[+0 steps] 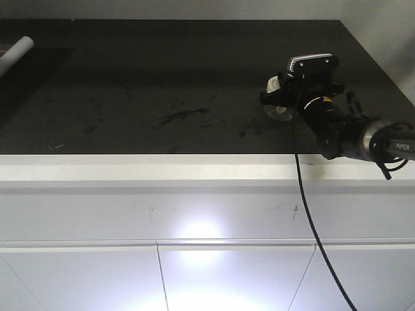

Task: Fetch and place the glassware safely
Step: 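Lower the right gripper over the jar and close on its white lid, then lift the jar and pull it out of the hood with the right gripper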

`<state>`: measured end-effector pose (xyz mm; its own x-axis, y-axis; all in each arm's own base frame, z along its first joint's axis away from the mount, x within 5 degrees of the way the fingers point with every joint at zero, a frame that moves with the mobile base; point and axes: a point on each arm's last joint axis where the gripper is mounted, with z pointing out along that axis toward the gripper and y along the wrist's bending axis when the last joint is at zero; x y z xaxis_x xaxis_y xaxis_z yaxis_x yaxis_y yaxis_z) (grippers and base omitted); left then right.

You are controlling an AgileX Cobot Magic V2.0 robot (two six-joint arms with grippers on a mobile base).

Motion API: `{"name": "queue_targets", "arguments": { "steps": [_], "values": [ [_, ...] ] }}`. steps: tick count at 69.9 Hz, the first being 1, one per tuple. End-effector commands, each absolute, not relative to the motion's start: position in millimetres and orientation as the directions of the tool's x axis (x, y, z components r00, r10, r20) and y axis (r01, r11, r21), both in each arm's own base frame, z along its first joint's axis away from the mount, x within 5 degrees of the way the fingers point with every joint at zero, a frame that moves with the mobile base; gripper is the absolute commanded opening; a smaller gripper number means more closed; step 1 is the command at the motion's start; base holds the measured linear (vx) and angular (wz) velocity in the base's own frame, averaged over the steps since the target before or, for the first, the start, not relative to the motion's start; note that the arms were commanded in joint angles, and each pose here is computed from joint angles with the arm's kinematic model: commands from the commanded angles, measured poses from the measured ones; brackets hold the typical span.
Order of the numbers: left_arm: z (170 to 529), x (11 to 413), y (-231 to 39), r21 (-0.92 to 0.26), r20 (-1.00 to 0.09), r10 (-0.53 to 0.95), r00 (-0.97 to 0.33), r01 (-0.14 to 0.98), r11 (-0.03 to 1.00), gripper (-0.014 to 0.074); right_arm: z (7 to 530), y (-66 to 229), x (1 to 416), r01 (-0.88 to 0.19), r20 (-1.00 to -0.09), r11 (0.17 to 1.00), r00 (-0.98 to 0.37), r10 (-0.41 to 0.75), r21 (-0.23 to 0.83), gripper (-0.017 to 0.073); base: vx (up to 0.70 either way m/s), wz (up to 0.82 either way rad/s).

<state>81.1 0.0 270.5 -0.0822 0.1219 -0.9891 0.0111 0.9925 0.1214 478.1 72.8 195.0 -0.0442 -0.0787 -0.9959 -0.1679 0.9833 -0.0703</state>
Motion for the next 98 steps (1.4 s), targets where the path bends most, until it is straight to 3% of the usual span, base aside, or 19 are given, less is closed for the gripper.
{"name": "queue_targets", "arguments": {
  "steps": [1,28,42,66,98],
  "values": [
    [286,81,-1,0.108,-0.994,0.108,0.008,0.011,0.994,-0.0007,256,72,472,-0.16,-0.987,0.983,0.148,-0.064,-0.087,-0.0008,0.0,0.0],
    [286,81,-1,0.108,-0.994,0.108,0.008,0.011,0.994,-0.0007,321,69,443,-0.168,-0.992,0.981,0.102,-0.077,-0.094,-0.0008,0.0,0.0],
    [286,81,-1,0.108,-0.994,0.108,0.008,0.011,0.994,-0.0007,345,90,421,-0.225,-0.988,0.966,0.114,-0.103,-0.127,-0.0008,0.0,0.0],
    [286,81,-1,0.108,-0.994,0.108,0.008,0.011,0.994,-0.0007,321,101,343,-0.308,-0.979,0.944,0.192,-0.062,-0.121,-0.0005,0.0,0.0],
    [286,81,-1,0.108,-0.994,0.108,0.008,0.011,0.994,-0.0007,321,144,243,-0.549,-0.977,0.826,0.211,-0.015,-0.132,-0.0003,0.0,0.0]
  ]
}}
